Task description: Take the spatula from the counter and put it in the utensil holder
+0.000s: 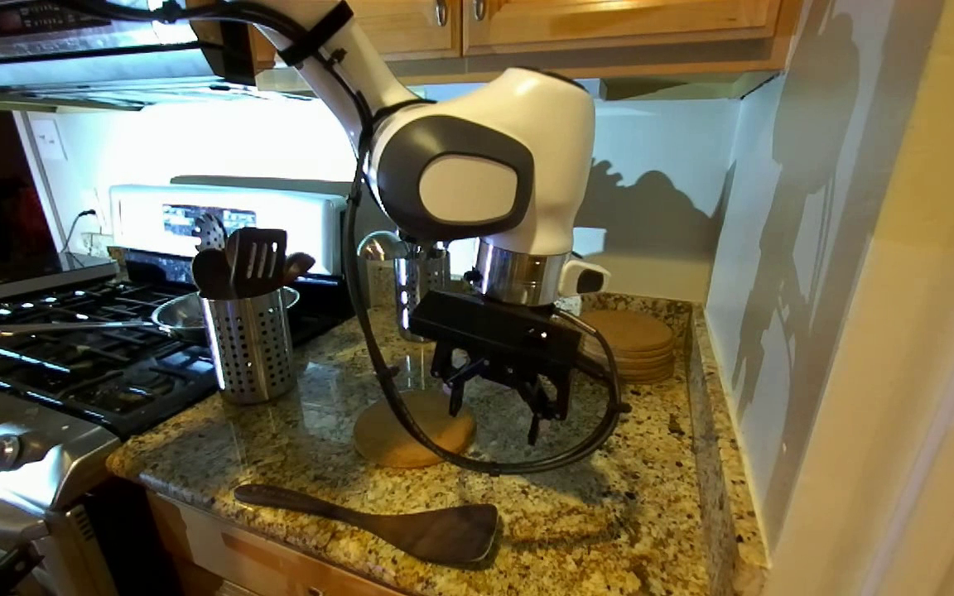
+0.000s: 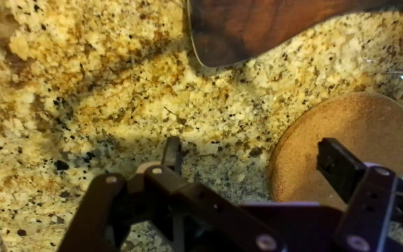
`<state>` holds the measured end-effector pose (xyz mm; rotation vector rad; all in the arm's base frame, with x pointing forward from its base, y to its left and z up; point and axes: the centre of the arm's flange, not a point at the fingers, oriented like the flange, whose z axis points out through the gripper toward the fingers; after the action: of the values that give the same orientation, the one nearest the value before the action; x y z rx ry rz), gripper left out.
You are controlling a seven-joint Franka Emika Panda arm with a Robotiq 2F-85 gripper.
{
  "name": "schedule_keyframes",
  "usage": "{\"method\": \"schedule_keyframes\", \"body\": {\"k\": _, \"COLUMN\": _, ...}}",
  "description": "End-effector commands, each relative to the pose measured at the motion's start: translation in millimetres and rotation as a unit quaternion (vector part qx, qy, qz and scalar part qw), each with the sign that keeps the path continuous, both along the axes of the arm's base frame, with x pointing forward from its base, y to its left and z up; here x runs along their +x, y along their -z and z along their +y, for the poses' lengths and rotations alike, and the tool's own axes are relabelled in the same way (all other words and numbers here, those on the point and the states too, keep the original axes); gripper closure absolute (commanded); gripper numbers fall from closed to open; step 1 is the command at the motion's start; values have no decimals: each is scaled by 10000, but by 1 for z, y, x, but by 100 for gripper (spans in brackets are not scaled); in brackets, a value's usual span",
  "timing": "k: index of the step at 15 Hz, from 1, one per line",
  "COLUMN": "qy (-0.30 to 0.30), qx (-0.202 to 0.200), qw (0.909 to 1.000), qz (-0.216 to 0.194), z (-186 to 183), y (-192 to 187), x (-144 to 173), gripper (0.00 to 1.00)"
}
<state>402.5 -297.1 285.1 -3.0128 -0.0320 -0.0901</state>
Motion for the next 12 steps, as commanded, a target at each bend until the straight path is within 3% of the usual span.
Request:
{"method": "schedule_keyframes", "body": {"k": 1, "qy": -10, "qx": -2, "qw": 10000, "qz": -5, "z": 1, "y": 0, "x": 1, "gripper": 0}}
{"method": "schedule_keyframes", "body": {"k": 12, "qy": 200, "qx": 353, "qw": 9983, "qz": 422, "z": -24, "y": 48, "x": -32, "gripper": 0}}
